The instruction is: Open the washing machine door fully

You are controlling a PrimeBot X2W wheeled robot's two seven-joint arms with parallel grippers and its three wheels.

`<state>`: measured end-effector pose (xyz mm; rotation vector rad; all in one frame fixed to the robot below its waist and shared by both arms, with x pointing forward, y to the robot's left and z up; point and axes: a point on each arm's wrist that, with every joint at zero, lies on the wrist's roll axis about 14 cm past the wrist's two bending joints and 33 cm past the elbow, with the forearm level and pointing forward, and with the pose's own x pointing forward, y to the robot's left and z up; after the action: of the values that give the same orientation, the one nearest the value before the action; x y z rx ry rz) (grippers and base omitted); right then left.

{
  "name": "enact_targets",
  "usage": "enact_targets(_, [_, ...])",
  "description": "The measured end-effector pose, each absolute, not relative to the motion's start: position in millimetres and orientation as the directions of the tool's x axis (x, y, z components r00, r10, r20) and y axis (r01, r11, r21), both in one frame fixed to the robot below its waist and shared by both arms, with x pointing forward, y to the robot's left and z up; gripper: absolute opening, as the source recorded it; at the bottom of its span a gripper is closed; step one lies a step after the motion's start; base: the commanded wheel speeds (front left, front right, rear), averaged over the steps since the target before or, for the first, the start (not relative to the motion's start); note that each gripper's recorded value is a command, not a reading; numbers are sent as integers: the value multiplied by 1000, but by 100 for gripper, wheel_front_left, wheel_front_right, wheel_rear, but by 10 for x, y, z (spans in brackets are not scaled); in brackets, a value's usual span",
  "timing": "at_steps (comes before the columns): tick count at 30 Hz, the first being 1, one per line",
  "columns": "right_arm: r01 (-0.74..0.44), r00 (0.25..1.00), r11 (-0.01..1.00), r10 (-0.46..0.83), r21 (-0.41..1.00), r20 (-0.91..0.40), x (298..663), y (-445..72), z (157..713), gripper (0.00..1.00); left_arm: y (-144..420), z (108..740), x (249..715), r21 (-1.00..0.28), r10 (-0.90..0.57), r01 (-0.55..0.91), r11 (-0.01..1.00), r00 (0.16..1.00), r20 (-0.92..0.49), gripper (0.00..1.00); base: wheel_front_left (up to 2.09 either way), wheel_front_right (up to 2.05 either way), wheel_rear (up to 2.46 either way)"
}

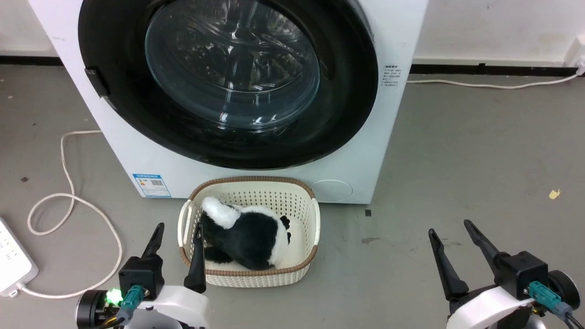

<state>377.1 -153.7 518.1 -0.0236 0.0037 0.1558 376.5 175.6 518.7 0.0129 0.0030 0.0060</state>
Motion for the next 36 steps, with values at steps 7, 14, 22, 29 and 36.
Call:
enact_targets(7, [-172,985,985,173,-19,31,3943,-1520,5271,100,1729,5162,3828,5,2,-2,1000,1000,-1,100,0,0,0])
enact_targets(14, [-187,980,982,188,-18,69,4145,-1529,5393,100,1737,5127,3874,-7,10,-10,1000,1000,-2,100,0,0,0])
enact_targets(22, [-209,973,978,208,2,104,4409,-1509,5546,0,1752,5101,3935,-15,20,-20,1000,1000,2,100,0,0,0])
enact_targets(29, [-222,969,973,212,67,129,4673,-1489,5668,0,1774,5115,3985,-30,33,-32,999,999,15,100,0,0,0])
enact_targets(36, [-213,972,965,193,151,137,4992,-1529,5770,0,1813,5077,4021,-33,49,-49,998,999,13,100,0,0,0])
